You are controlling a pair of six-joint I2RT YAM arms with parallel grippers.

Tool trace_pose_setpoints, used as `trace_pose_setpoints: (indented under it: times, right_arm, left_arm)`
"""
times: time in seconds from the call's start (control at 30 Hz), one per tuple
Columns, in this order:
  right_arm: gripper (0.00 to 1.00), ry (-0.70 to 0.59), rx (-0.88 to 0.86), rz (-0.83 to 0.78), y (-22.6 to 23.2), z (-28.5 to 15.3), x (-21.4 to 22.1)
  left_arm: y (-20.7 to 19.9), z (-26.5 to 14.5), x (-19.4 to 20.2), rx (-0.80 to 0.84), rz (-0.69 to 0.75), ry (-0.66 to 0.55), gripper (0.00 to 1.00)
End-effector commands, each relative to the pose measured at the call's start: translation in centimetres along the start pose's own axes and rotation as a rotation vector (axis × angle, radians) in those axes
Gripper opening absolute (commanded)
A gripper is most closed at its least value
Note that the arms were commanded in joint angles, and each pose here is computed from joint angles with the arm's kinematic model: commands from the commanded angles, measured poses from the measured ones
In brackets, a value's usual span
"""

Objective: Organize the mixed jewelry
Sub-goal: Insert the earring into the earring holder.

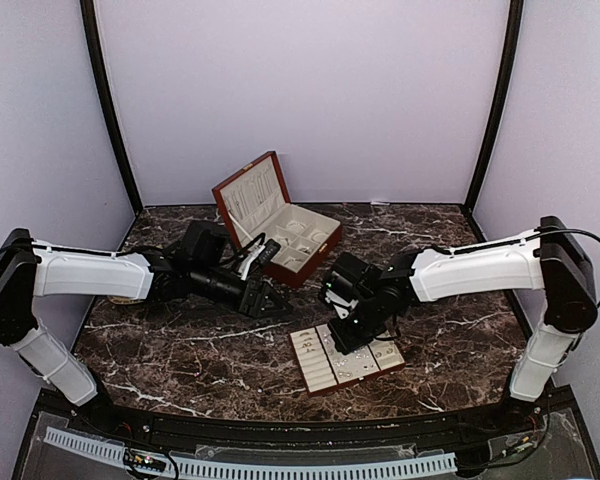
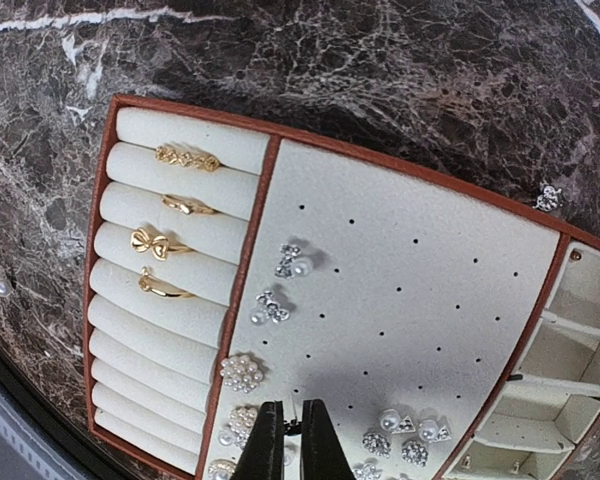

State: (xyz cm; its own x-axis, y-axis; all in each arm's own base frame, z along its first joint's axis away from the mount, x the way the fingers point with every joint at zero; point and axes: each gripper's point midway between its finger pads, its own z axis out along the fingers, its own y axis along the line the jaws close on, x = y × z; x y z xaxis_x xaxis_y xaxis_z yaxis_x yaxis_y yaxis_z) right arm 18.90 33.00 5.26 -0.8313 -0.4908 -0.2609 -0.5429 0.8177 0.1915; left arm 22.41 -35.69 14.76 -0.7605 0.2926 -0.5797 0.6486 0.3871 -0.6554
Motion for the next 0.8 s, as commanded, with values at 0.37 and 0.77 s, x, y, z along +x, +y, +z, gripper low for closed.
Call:
trace_pose_setpoints:
  times: [0.37, 0.77]
  right_arm:
    - [0.03, 0.026, 0.008, -0.006, -0.19, 0.41, 0.29]
    - [0.03, 0.015, 0.024, -0.010, -0.36, 0.68, -0.10]
  left_arm:
    - [-0.56, -0.06, -0.58, 0.004, 0.023, 0.000, 0.52]
    - [-0.50, -0.07, -0.60, 0.002, 0.022, -0.001, 0.52]
